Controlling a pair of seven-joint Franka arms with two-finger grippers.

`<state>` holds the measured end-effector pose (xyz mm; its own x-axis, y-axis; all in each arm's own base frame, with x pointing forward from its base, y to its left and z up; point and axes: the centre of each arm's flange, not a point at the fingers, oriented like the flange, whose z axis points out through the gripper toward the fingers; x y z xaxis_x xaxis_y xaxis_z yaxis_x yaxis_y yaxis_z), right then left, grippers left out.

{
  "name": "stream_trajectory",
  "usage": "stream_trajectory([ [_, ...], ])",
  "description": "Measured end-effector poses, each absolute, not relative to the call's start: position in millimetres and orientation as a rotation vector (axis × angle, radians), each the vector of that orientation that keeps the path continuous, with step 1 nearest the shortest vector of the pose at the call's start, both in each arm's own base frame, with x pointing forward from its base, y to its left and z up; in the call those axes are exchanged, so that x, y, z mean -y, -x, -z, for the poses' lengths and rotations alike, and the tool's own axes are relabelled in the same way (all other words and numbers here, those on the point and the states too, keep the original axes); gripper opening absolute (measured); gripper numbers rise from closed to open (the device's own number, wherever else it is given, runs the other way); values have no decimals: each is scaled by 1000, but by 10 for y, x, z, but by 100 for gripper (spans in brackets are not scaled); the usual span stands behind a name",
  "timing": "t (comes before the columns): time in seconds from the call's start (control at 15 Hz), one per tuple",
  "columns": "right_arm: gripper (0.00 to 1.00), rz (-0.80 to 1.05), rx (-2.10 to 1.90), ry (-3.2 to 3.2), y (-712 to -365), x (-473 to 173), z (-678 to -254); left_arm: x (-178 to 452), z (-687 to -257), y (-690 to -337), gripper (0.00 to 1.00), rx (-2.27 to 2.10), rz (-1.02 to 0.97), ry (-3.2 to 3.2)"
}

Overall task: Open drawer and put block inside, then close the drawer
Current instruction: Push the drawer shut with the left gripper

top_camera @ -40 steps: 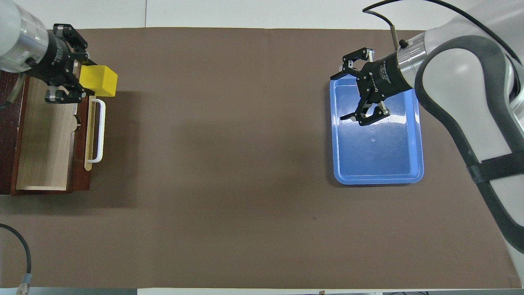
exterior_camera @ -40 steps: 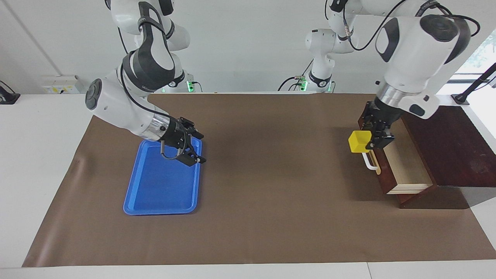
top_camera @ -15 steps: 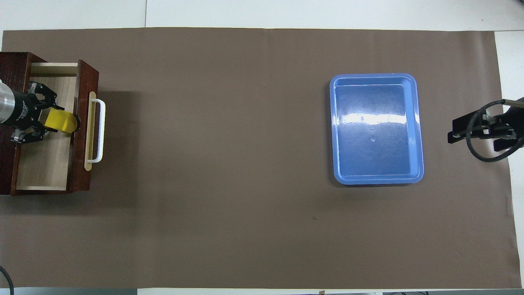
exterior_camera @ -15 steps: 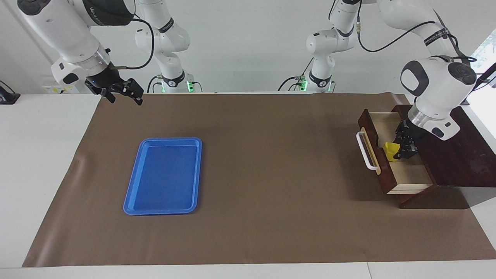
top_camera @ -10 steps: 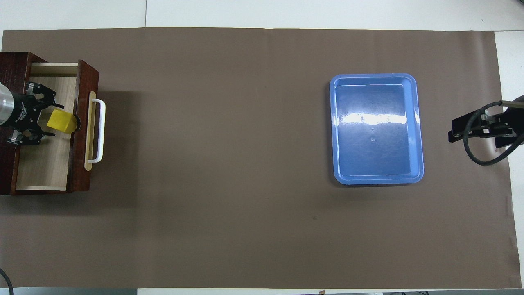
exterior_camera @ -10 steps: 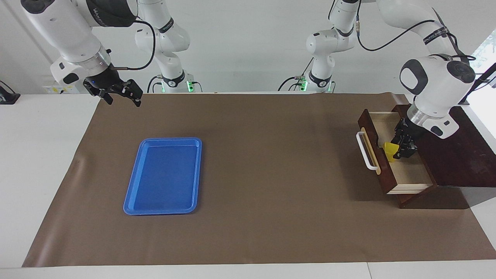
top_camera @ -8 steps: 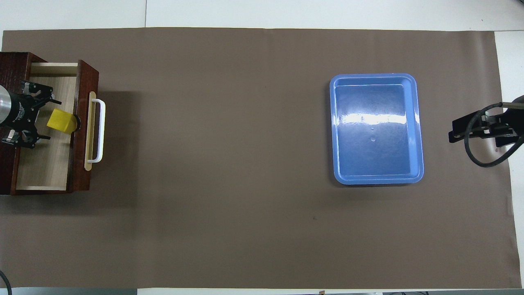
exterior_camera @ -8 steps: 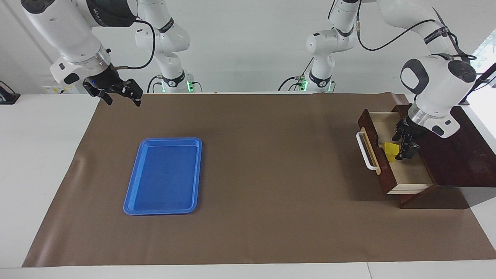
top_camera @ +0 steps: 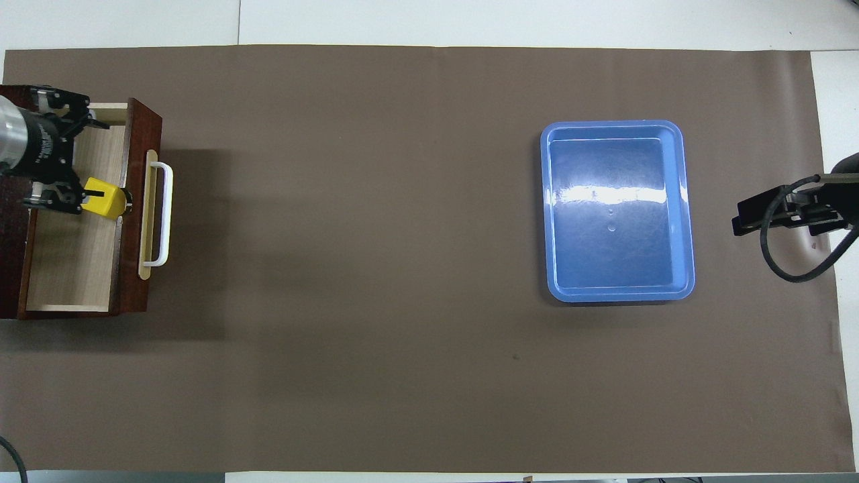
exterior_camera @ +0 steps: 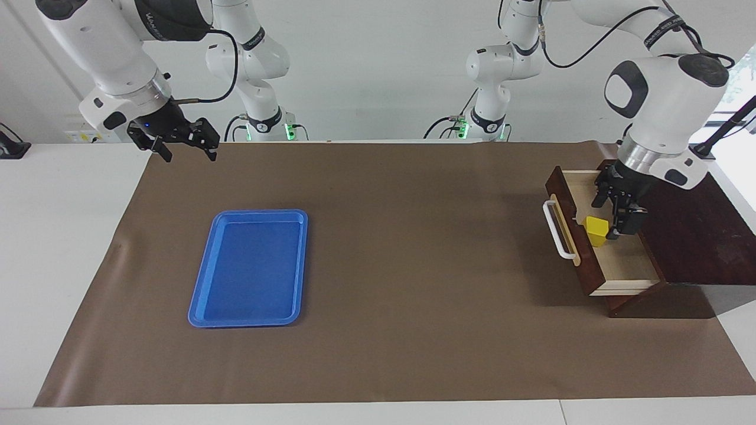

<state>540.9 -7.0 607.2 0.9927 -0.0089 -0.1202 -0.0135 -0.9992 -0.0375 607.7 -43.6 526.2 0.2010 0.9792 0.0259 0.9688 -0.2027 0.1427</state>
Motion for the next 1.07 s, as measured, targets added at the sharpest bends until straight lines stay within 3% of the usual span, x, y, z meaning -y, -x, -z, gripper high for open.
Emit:
stream_trajectory([
  [0.2,100,-187,49,3113,-5410,84,-6072,836,-5056,-5968,100,-1899,-137,-2460],
  [0.4,100,-187,102,3123,-5410,79,-6072,830,-4691,-5867,100,-1920,-102,-2533],
  [1.07,100,-189,107,3123,-5410,69,-6067,-183,-4575,-5934,100,-1973,-164,-2466],
])
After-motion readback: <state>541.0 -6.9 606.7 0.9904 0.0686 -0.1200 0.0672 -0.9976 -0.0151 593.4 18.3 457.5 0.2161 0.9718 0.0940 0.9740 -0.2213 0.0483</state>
